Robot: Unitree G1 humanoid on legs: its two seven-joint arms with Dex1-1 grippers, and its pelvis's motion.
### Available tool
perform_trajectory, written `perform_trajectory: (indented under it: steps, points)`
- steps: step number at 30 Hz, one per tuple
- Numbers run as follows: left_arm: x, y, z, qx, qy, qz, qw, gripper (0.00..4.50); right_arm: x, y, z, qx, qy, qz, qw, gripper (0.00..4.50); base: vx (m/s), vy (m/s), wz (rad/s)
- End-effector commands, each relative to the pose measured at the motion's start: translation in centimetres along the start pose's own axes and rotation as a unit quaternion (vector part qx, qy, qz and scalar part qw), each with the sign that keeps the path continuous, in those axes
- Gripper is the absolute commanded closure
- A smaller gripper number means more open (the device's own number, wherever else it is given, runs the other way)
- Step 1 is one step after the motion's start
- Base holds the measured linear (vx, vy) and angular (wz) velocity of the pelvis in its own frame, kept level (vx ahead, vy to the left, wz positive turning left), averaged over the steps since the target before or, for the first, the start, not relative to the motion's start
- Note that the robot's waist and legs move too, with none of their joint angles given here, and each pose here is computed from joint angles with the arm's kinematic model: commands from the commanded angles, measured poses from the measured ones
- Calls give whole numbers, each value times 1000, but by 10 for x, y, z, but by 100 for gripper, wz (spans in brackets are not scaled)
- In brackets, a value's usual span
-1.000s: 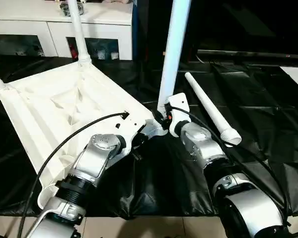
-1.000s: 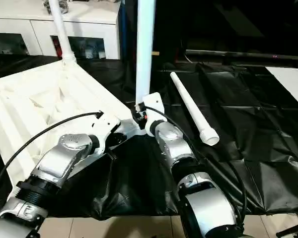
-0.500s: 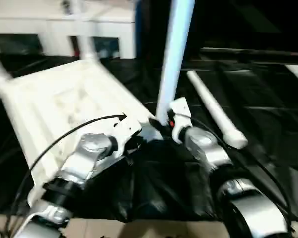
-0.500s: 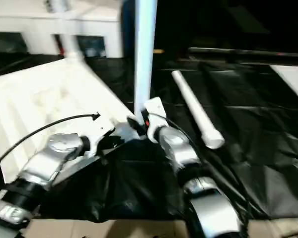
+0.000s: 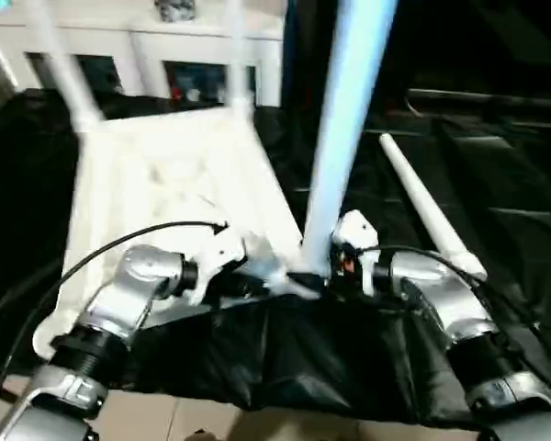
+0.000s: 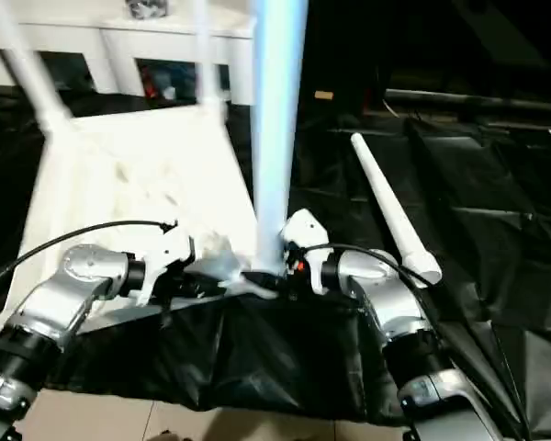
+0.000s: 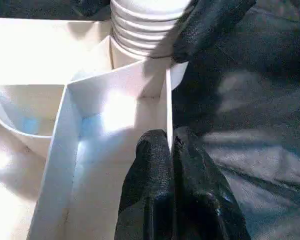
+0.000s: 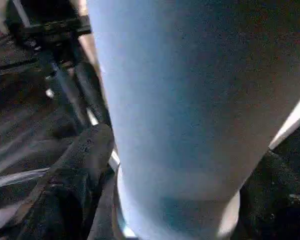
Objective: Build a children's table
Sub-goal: Insert table leg to table base, then rotate leg to tighten
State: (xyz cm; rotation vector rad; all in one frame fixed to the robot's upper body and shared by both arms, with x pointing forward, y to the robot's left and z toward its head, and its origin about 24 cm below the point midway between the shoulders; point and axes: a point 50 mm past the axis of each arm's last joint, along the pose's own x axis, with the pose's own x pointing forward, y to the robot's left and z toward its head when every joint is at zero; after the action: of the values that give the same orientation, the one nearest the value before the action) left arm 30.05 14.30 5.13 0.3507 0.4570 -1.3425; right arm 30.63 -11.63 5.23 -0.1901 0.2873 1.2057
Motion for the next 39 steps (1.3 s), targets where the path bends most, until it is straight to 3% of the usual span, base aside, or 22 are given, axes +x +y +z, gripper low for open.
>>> perform_trajectory:
  steps: [1,9,17,21,22,23,25,28,31,33,37,38,39]
  points:
    - [4,1,18,34,-35,-26,998,450,5,8,2,-6,7,35,999,120,0,0,0]
    - [2,1,12,37,-25,-37,998,450,4,14,1,-6,24,57,998,177,0,0,0]
    - [2,3,10,36,-30,-24,999,450,6,17,-5,-2,34,62,997,184,0,0,0]
    - [5,10,13,18,-44,28,999,450,10,13,-10,28,17,13,999,185,0,0,0]
    - [8,15,15,2,-51,59,997,450,14,5,-13,42,7,-46,998,185,0,0,0]
    - [11,18,18,-15,-62,85,994,450,19,-2,-16,64,2,-104,992,185,0,0,0]
    - [13,19,20,-23,-68,96,993,450,21,-5,-18,75,1,-127,989,185,0,0,0]
    - [30,26,31,-47,-80,169,981,450,37,-17,-21,148,-14,-250,957,185,0,0,0]
    - [45,28,39,-62,-86,201,974,450,51,-20,-18,188,-20,-303,934,185,0,0,0]
    - [55,26,45,-56,-88,212,972,450,61,-21,-13,185,-18,-330,926,185,0,0,0]
    - [64,20,51,-38,-92,198,975,450,66,-23,-6,176,-37,-339,924,185,0,0,0]
    - [65,20,52,-37,-93,197,975,450,66,-23,-6,178,-38,-339,923,129,0,0,0]
    - [65,19,52,-36,-93,193,976,450,65,-25,-6,181,-41,-342,921,115,0,0,0]
